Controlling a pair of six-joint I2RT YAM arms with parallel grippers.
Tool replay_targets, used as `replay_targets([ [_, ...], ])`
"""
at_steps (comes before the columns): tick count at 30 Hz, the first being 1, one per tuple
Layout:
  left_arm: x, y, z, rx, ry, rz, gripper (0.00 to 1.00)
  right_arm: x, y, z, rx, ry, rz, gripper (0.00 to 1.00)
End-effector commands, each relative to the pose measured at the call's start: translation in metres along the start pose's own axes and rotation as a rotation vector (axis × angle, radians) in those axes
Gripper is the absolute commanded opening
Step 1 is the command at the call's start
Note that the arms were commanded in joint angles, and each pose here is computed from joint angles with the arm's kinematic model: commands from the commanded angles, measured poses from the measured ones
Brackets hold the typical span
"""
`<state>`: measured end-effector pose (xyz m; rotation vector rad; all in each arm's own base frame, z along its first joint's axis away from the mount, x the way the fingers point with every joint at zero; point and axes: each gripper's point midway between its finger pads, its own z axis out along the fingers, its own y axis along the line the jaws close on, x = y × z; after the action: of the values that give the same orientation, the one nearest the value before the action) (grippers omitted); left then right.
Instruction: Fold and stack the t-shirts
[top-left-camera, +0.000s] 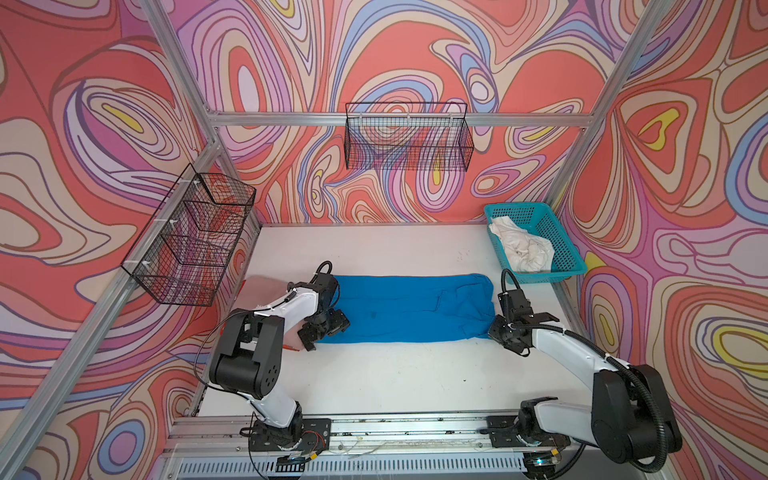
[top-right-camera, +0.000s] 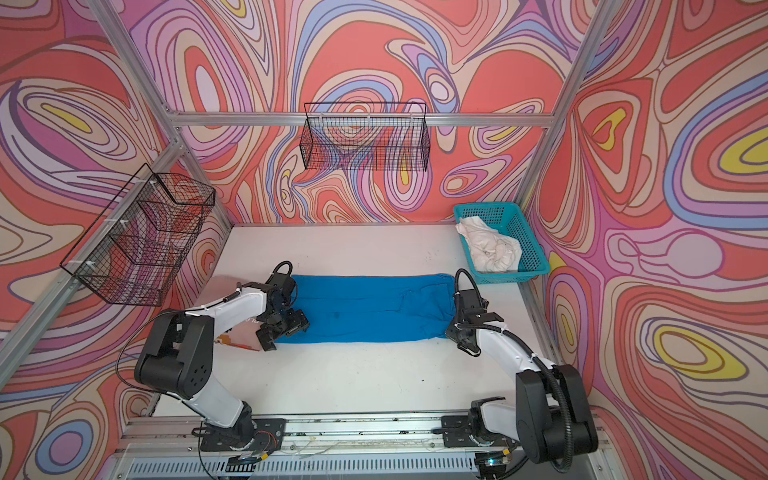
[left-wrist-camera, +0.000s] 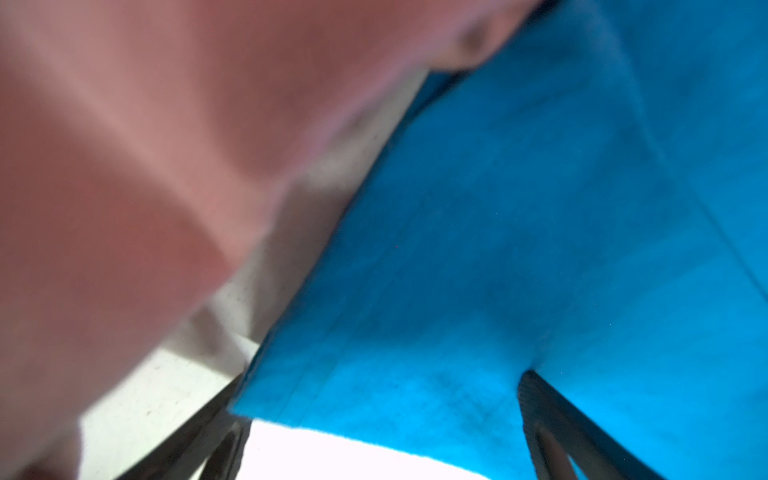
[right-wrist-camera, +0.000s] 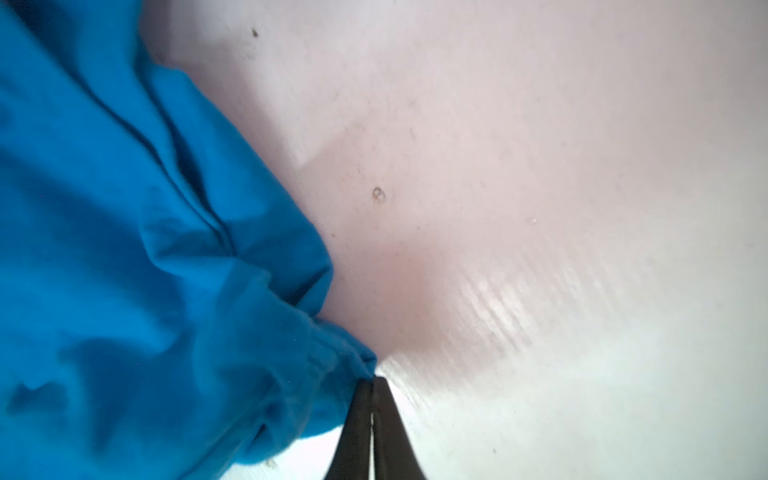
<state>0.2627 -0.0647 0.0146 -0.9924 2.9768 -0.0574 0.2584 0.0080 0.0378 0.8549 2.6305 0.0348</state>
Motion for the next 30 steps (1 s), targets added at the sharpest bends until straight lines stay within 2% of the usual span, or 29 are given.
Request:
replay_targets([
  [1, 0.005, 0.019, 0.019, -0.076, 0.014, -0.034, 1.0, -0.015, -0.006, -0.014, 0.049, -0.049, -0.02, 0.0],
  [8, 0.005, 0.021, 0.019, -0.085, 0.011, -0.033, 1.0, -0.014, -0.014, -0.016, 0.123, -0.032, -0.04, 0.0],
  [13, 0.004, 0.023, 0.019, -0.089, 0.006, -0.032, 1.0, -0.027, -0.021, -0.025, 0.21, -0.081, -0.041, 0.0],
  [20, 0.003, 0.024, 0.019, -0.095, 0.004, -0.034, 1.0, -0.027, -0.012, -0.033, 0.35, -0.153, -0.16, 0.0],
  [23, 0.003, 0.026, 0.018, -0.1, 0.002, -0.034, 1.0, -0.028, -0.016, -0.034, 0.411, -0.178, -0.169, 0.0],
  [30, 0.002, 0.027, 0.015, -0.099, -0.01, -0.034, 1.0, -0.03, -0.025, -0.03, 0.385, -0.162, -0.12, 0.0],
])
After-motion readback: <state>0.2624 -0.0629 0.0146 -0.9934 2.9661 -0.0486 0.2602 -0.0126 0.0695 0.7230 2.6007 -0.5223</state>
